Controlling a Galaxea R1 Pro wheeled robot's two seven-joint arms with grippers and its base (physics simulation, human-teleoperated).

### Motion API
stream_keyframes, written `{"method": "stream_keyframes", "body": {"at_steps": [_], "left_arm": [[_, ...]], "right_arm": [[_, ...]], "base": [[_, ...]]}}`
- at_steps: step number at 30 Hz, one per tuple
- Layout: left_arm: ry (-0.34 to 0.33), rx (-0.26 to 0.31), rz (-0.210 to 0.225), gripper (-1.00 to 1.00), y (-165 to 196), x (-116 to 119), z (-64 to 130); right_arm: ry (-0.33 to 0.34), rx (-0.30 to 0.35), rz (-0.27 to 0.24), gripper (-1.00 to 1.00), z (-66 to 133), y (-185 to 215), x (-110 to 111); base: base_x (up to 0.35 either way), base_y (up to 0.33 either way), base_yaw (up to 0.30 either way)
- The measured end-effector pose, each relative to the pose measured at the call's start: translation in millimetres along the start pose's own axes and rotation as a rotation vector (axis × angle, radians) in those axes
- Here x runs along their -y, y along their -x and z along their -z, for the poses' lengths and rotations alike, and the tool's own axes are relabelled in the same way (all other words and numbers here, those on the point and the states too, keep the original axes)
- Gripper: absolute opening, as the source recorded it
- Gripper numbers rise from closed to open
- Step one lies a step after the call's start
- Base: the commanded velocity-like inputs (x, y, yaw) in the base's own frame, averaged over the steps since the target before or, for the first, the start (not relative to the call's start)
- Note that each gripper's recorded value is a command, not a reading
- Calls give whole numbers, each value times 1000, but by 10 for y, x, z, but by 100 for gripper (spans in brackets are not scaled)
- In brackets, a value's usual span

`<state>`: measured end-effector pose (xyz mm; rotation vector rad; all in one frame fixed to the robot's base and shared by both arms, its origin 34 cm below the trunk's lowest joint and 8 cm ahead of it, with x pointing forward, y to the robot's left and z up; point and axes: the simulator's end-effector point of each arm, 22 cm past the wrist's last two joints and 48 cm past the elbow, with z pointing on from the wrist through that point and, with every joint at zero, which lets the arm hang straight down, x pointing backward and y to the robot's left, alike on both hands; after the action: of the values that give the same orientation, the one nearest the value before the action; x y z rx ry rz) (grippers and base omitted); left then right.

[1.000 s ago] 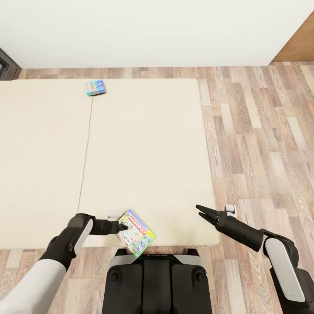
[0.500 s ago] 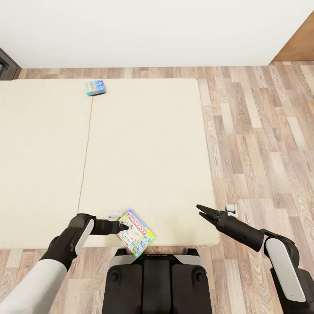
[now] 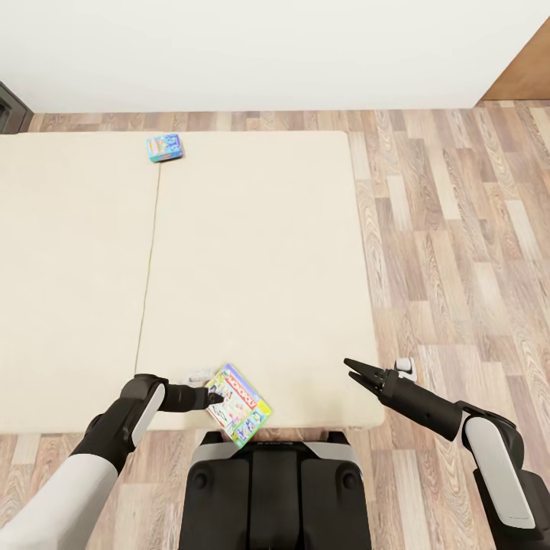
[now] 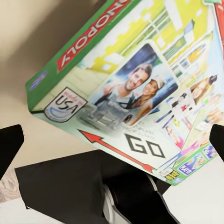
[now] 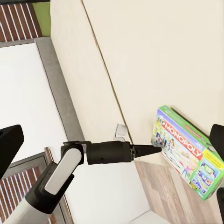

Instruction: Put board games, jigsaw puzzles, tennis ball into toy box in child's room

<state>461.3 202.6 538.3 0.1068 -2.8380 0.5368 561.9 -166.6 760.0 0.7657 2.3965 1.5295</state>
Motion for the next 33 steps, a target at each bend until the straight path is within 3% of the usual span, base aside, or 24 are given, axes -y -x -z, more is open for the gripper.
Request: {"method": "stream_keyframes", "body": {"at_steps": [33], "left_arm": [[0,-5,5,100,-42,-38,-81]], "right_arm": [[-11,-5,-15,100,-13,-25,94]], "base": [[0,0,0]]}}
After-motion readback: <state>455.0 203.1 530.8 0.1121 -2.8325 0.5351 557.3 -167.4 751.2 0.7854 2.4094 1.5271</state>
